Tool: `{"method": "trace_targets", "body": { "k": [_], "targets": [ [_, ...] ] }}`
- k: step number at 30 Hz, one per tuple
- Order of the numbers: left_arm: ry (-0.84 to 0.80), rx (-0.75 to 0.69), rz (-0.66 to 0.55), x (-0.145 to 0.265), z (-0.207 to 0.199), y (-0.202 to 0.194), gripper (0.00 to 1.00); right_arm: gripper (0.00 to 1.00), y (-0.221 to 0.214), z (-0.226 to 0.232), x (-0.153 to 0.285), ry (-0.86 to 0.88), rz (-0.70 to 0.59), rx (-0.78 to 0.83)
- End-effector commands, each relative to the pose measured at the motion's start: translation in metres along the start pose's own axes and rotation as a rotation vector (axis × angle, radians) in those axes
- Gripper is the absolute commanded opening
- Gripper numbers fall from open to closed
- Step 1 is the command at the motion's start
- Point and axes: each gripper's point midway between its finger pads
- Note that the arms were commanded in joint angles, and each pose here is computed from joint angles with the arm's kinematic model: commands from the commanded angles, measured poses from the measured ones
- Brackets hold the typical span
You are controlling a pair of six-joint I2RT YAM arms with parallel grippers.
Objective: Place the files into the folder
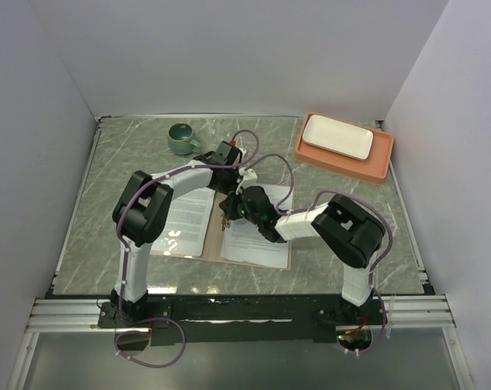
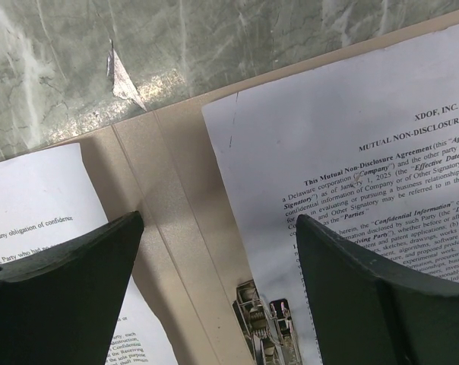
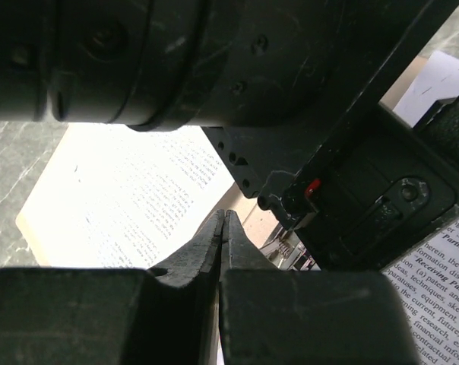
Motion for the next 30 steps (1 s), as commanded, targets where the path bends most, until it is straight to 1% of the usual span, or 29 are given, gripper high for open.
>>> {"method": "trace_targets", "body": {
  "k": [1, 14, 16, 17, 30],
  "targets": [
    [-0.035, 0.0, 0.073, -0.01, -0.009, -0.028, 0.89, 0.0, 0.005, 0.016, -0.007, 0.05, -0.025, -0.021],
    [-0.035, -0.003, 0.08, -0.01, -0.009, -0.033, 0.89, 0.0, -0.01, 0.016, -0.009, 0.066, 0.016, -0.05],
    [-0.035, -0.003, 0.081, -0.01, -0.009, -0.033, 0.88, 0.0, -0.008, 0.019, -0.008, 0.073, 0.013, -0.058],
    [-0.008, -0.007, 0.084, -0.01, -0.005, -0.034, 0.88, 0.0, -0.009, 0.019, -0.008, 0.075, 0.014, -0.059],
    [-0.009, -0.006, 0.081, -0.009, -0.004, -0.033, 0.87, 0.0, -0.004, 0.03, -0.01, 0.1, 0.006, -0.075]
  ]
}}
Point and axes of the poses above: each gripper's point midway between its finger pads, its own x axis back along the fingers, its own z axis along the line the jaws close on, y = z × x, and after that the axes turned 13 degrees about -x, right-handed
